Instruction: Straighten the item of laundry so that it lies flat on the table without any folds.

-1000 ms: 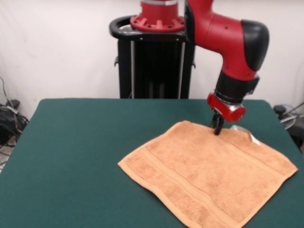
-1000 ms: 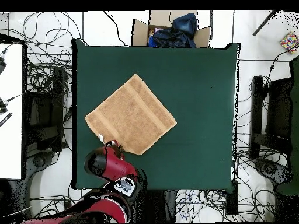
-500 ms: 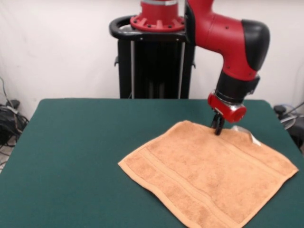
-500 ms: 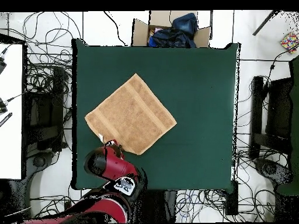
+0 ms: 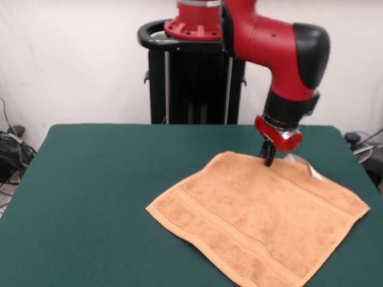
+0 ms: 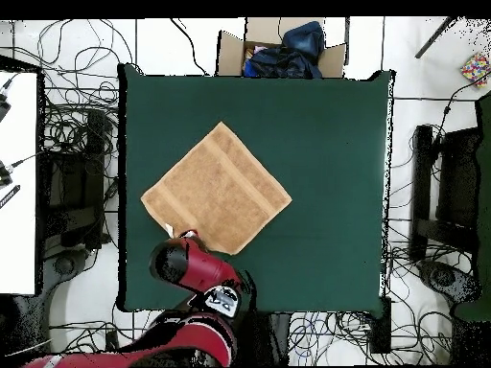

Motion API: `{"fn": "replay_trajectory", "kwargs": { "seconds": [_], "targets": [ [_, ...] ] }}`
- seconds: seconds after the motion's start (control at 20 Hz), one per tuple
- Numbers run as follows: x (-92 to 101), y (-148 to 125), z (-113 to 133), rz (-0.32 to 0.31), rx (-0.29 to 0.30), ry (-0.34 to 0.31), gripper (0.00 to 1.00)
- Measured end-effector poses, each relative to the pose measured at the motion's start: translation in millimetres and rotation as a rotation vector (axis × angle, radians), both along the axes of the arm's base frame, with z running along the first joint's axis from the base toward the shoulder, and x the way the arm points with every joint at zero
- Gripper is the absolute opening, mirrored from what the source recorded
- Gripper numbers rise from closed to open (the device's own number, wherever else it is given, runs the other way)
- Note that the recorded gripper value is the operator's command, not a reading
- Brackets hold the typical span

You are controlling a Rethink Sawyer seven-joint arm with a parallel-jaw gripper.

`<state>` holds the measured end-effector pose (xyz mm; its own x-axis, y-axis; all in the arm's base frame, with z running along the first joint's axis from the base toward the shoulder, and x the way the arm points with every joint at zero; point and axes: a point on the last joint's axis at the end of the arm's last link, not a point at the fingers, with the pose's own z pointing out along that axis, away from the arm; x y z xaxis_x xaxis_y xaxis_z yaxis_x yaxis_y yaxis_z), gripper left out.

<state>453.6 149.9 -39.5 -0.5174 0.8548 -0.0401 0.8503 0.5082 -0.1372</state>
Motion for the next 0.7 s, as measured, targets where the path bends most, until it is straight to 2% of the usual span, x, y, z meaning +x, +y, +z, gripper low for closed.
{"fn": "replay_trajectory", "kwargs": {
  "seconds": [0.25,0.3,0.4,0.5,0.7],
  "targets": [
    [2.8,-17.2,14.4,-0.019,0.065,0.130,0.00],
    [3.7,-21.7,23.4,-0.023,0.087,0.189,0.00],
    [4.1,-24.9,32.6,-0.021,0.103,0.244,0.00],
    [5.7,-29.6,48.2,-0.014,0.123,0.328,0.00],
    [12.8,-38.8,65.4,-0.006,0.142,0.434,0.00]
  ]
}}
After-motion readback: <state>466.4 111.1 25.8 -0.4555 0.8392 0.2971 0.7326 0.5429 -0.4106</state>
